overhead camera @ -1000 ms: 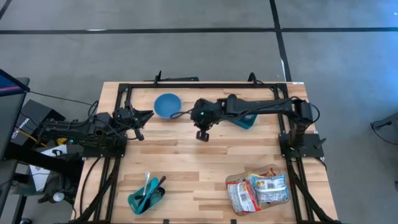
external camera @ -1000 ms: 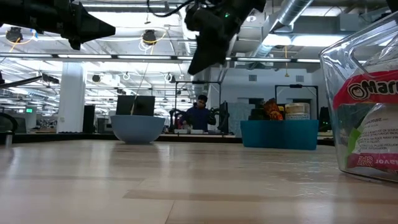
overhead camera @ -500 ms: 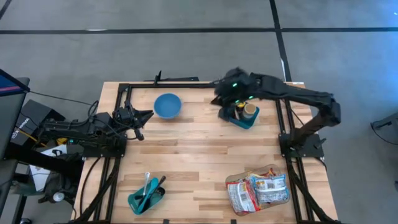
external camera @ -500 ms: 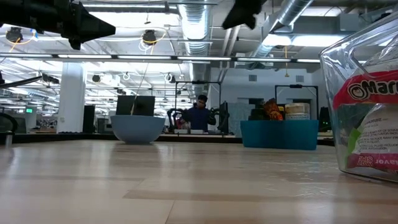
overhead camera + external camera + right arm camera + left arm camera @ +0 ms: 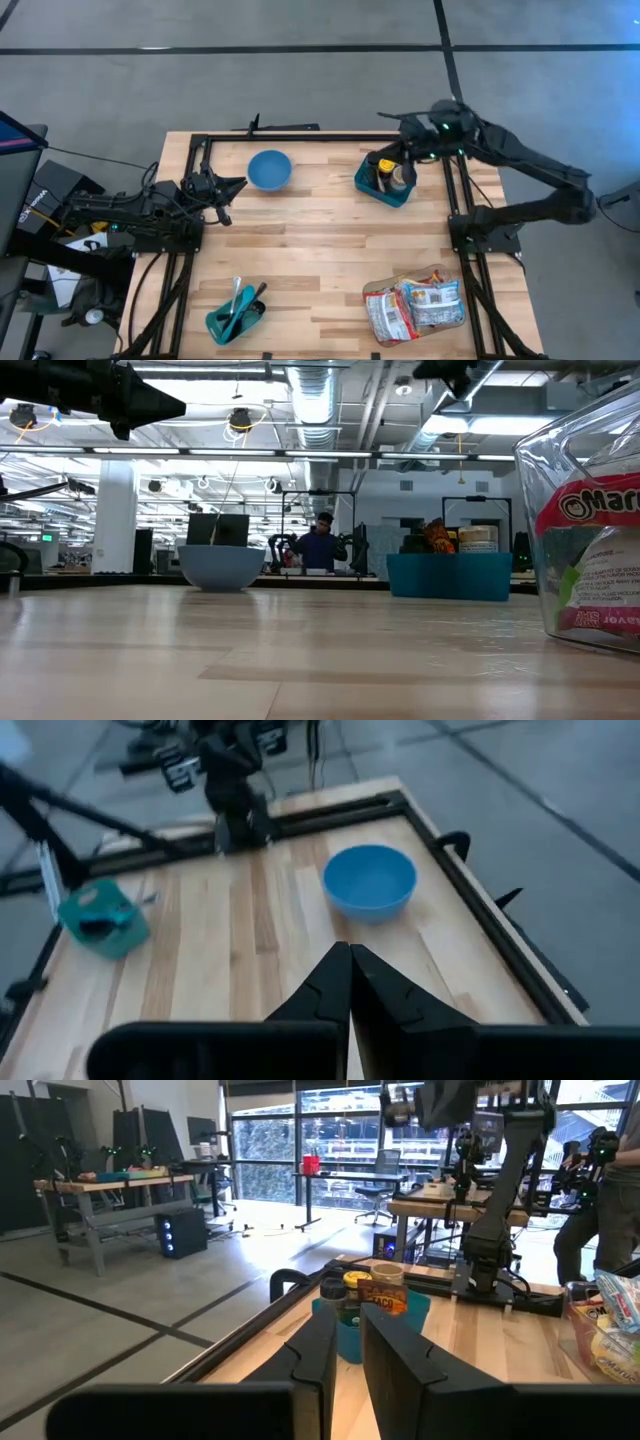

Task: Pick & Place Food Item
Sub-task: Return to Home Position

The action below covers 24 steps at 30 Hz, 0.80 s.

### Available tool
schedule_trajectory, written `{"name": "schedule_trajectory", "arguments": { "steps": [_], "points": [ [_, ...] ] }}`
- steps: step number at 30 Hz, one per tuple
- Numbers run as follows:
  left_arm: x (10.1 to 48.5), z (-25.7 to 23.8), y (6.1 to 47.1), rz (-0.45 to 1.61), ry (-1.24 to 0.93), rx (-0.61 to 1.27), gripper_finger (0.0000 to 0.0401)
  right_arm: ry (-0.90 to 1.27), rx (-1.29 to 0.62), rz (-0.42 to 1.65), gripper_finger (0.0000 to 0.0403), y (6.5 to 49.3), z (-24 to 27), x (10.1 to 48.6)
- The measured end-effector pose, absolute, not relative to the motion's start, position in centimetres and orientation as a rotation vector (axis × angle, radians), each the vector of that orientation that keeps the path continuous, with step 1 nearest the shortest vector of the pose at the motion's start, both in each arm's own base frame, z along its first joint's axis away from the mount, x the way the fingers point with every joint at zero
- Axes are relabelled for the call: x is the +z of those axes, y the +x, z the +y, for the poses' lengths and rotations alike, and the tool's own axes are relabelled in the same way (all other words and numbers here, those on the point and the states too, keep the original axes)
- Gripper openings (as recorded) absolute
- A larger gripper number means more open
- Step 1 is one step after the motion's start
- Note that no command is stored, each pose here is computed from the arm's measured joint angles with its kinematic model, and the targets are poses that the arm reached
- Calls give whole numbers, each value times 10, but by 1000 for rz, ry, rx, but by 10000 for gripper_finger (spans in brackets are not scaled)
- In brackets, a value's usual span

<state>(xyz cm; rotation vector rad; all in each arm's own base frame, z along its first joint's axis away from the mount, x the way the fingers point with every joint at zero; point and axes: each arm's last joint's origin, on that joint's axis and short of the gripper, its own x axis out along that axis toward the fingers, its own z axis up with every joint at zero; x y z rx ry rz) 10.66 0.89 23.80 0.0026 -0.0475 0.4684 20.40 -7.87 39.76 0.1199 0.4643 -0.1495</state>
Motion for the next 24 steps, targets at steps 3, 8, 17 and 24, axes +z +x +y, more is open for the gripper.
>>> {"name": "schedule_trajectory", "arguments": {
  "steps": [3, 8, 17, 24],
  "points": [
    [238, 9, 107, -47, 3, 468, 44, 159, -183, 374, 0, 187, -76, 371],
    [238, 9, 107, -47, 3, 468, 44, 194, -202, 190, 0, 165, -68, 335],
    [238, 9, 107, -47, 6, 469, 44, 147, -275, -71, 0, 133, -56, 293],
    [242, 10, 106, -74, 40, 499, 44, 110, -291, -124, 0, 114, -48, 283]
  ]
}}
